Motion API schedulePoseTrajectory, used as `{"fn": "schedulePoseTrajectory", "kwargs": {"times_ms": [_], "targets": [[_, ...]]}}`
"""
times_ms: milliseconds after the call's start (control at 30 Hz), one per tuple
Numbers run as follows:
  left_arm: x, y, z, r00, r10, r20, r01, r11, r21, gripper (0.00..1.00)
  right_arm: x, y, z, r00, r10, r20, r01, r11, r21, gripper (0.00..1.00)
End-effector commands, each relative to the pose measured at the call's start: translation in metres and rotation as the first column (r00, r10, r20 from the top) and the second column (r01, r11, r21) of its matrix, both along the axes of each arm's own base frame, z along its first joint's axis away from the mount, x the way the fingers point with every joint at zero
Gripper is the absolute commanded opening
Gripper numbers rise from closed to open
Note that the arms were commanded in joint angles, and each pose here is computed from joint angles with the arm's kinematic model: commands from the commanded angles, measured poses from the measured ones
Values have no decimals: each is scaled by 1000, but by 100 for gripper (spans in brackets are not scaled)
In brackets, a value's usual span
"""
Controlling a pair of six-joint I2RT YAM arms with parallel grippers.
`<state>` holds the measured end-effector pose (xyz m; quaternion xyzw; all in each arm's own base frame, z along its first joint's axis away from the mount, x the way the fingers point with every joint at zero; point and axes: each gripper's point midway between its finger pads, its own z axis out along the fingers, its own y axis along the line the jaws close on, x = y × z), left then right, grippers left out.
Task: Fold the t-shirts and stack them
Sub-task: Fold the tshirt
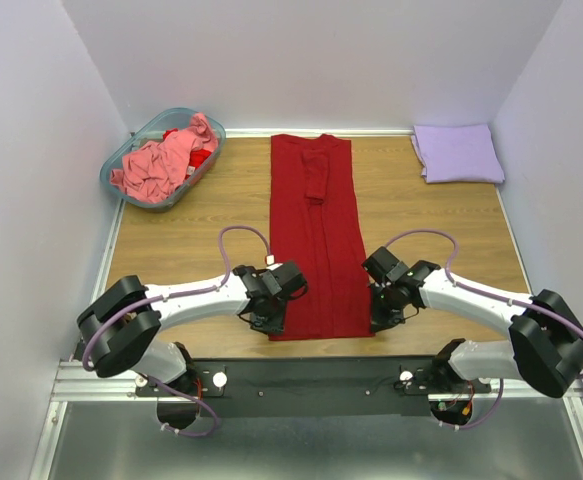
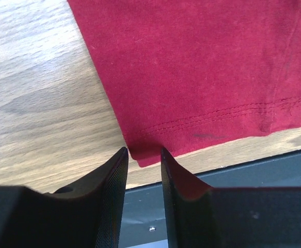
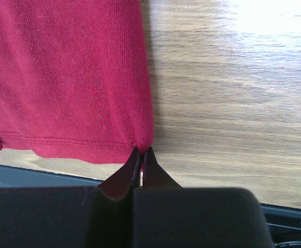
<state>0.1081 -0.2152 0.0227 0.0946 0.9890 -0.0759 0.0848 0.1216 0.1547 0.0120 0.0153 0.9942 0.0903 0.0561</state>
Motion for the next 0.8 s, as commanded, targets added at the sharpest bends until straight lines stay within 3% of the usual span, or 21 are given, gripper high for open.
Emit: {"fn": "schedulePoseTrajectory", "kwargs": {"times_ms": [0, 400, 500, 667, 767], "targets": [[2, 3, 1, 1000, 25, 6, -26, 999, 40, 40, -2, -12, -7, 1000, 9, 20, -8, 999, -51, 0], [-11, 3, -22, 999, -7, -41, 10, 997, 76, 39, -1, -10, -7, 1000, 11, 19, -11, 999, -46, 0], [-12, 2, -24, 999, -9, -42, 12, 997, 74, 32, -1, -10, -6, 1000, 13, 20, -12, 999, -45, 0], [-13, 2, -25, 999, -9, -41, 12, 997, 71, 3, 0, -5, -3, 1000, 18, 22, -18, 999, -27, 0], [-13, 1, -23, 999, -10, -35, 12, 998, 68, 0, -1, 0, 0, 1000, 30, 9, -30, 1000, 0, 0]]}}
